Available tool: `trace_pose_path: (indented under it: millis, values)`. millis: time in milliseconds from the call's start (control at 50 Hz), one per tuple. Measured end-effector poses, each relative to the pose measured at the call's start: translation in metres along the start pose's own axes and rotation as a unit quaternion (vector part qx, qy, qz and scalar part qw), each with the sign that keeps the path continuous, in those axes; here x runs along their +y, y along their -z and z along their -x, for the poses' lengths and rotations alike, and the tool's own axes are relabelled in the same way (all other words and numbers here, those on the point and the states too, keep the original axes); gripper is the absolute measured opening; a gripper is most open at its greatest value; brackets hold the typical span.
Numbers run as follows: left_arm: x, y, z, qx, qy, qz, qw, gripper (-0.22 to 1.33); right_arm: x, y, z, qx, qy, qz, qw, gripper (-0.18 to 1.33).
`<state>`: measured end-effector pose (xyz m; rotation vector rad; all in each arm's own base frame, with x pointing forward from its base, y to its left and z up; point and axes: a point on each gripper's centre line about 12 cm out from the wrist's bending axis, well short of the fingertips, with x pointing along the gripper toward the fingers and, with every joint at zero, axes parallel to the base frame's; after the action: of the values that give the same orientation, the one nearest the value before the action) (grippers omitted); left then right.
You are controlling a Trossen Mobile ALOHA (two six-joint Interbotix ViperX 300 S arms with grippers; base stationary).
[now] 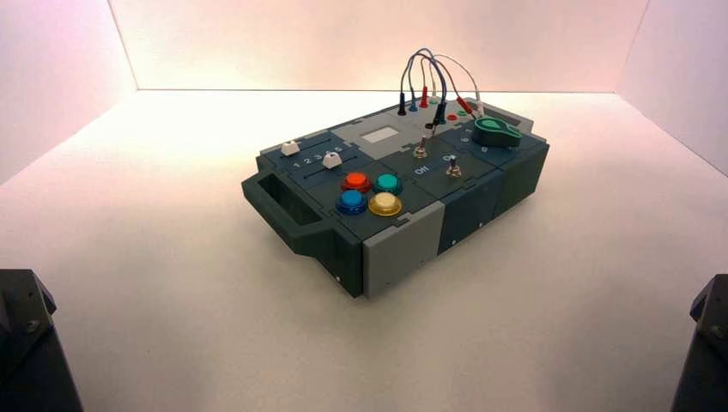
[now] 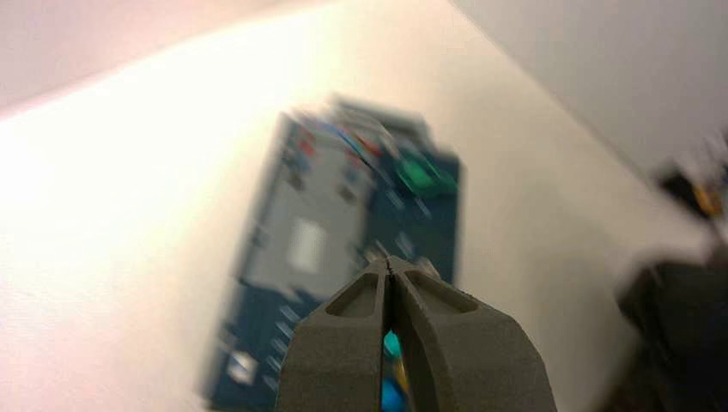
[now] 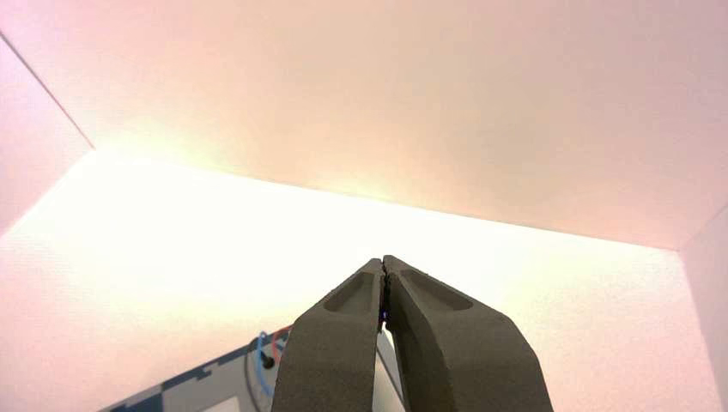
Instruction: Move the bottom slider to position 4.
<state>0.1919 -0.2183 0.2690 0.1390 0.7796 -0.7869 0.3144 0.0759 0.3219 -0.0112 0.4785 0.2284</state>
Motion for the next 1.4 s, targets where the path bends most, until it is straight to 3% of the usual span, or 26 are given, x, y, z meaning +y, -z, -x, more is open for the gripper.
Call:
trace_pose_path:
  millis: [160,360,440,620,740,900,1100,1400]
  values:
    - [-0.024,0.017,-0.002,0.056,0.032,-0.02,0.9977,-0.16,0.0,-0.005,-0.047,0.046,0.002,0.002,0.9989,-0.14]
    - [-0.052,0.034,-0.005,0.107,0.069,-0.045,0.9908,-0.16,0.0,0.002,-0.108,0.119,0.003,0.002,0.9928,-0.14]
    - [-0.057,0.042,-0.014,0.132,0.072,-0.053,0.9873,-0.16,-0.001,0.007,-0.133,0.15,0.004,0.003,0.9886,-0.14]
    - [-0.067,0.067,-0.042,0.207,0.071,-0.082,0.9722,-0.16,0.001,0.018,-0.17,0.193,0.001,0.006,0.9812,-0.14]
    - [-0.073,0.081,-0.065,0.265,0.071,-0.114,0.955,-0.16,0.006,0.021,-0.193,0.21,-0.004,0.012,0.9777,-0.14]
    - [-0.075,0.085,-0.086,0.311,0.069,-0.134,0.9383,-0.16,0.023,0.023,-0.221,0.226,-0.017,0.027,0.9735,-0.14]
    - [-0.078,0.08,-0.101,0.326,0.071,-0.15,0.9309,-0.16,0.04,0.03,-0.25,0.254,-0.031,0.036,0.9659,-0.14]
    - [-0.079,0.087,-0.117,0.365,0.073,-0.17,0.9123,-0.16,0.041,0.05,-0.3,0.318,-0.038,0.028,0.947,-0.14]
